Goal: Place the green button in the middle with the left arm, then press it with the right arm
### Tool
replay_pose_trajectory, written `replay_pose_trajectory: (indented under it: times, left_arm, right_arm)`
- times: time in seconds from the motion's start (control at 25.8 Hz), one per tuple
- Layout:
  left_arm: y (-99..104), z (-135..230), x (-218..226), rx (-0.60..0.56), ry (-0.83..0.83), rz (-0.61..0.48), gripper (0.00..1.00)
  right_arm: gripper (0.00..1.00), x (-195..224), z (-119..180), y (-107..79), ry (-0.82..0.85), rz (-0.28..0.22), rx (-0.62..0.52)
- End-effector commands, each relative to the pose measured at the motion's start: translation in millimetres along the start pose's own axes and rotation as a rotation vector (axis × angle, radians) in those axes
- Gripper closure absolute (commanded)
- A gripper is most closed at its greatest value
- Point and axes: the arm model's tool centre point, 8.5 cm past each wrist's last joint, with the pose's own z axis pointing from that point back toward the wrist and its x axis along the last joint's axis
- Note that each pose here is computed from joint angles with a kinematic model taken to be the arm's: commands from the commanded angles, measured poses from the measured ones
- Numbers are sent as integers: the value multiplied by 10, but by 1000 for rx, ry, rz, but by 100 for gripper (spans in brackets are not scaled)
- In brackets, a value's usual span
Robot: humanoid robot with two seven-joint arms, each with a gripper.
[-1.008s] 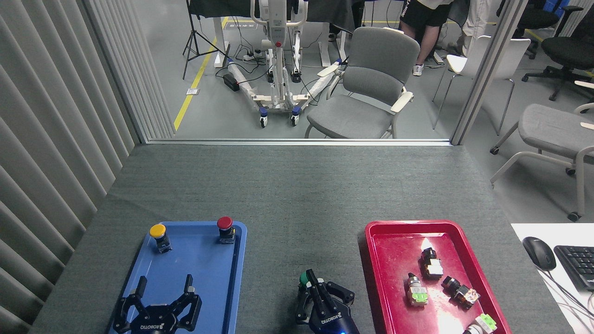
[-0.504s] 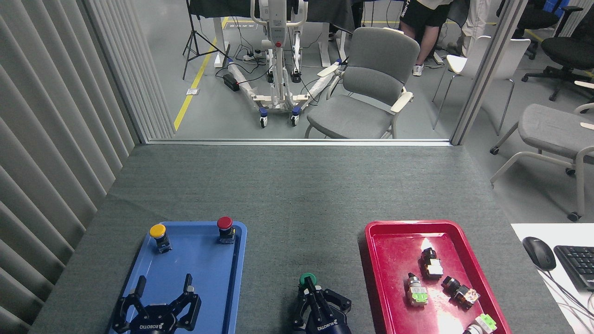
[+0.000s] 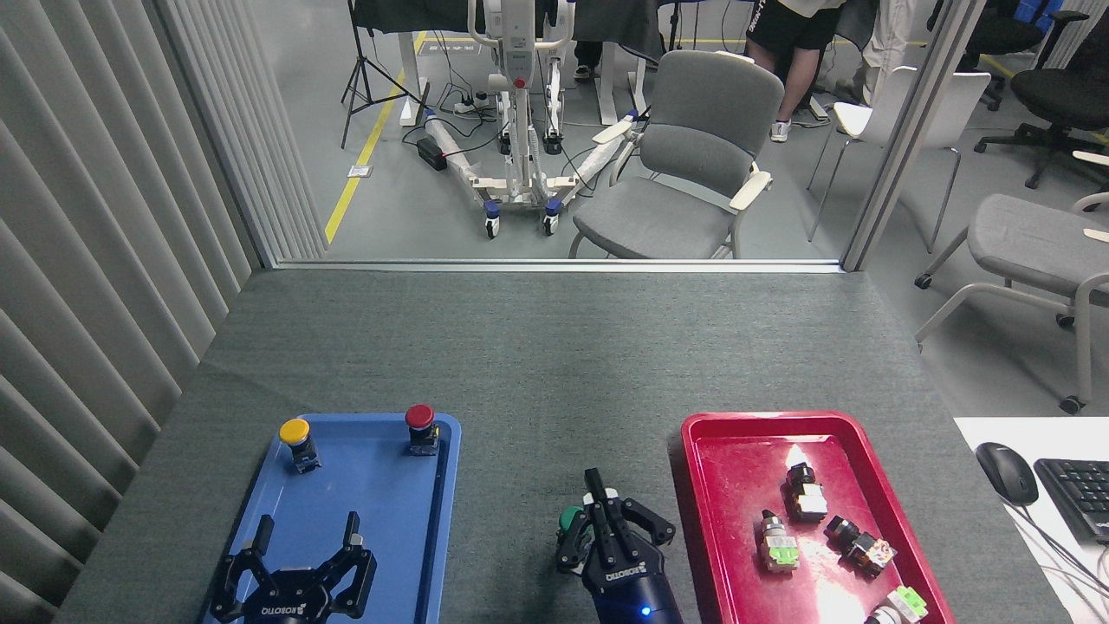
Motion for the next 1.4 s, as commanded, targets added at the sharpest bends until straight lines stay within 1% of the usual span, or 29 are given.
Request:
replay_pose_trajectory:
  times: [0.0, 0.04, 0.12, 0.19, 0.23, 0.31, 0.39, 0.47, 1.05, 1.36]
  left_arm:
    - [-7, 4, 14, -2, -3, 3, 0]
    - [-7, 4, 14, -2, -3, 3, 0]
    - [-7, 4, 14, -2, -3, 3, 0]
    - [-2, 3, 15, -1, -3, 3, 0]
    - [-2, 3, 15, -1, -3, 3, 0]
    - [-2, 3, 15, -1, -3, 3, 0]
    - [-2, 4, 20, -1, -4, 3, 0]
    - [-7, 4, 14, -2, -3, 3, 0]
    - [4, -14, 89, 4, 1, 26, 0]
    - [-7, 2, 218, 4, -43, 35, 0]
  right_arm:
    - [12, -353, 106, -107, 97, -1, -25]
    - [1, -493, 215, -76, 132, -1, -15]
    - [0, -696, 349, -44, 170, 10, -8]
    - [0, -894, 414, -11, 199, 43, 0]
    - [0, -965, 456, 16, 214, 48, 10]
    - [0, -993, 483, 36, 227, 37, 18]
    - [0, -1045, 499, 28, 239, 43, 15]
    - [0, -1125, 525, 62, 257, 39, 29]
    - [0, -1115, 539, 87, 261, 31, 33]
    - [0, -1108, 547, 103, 265, 28, 40]
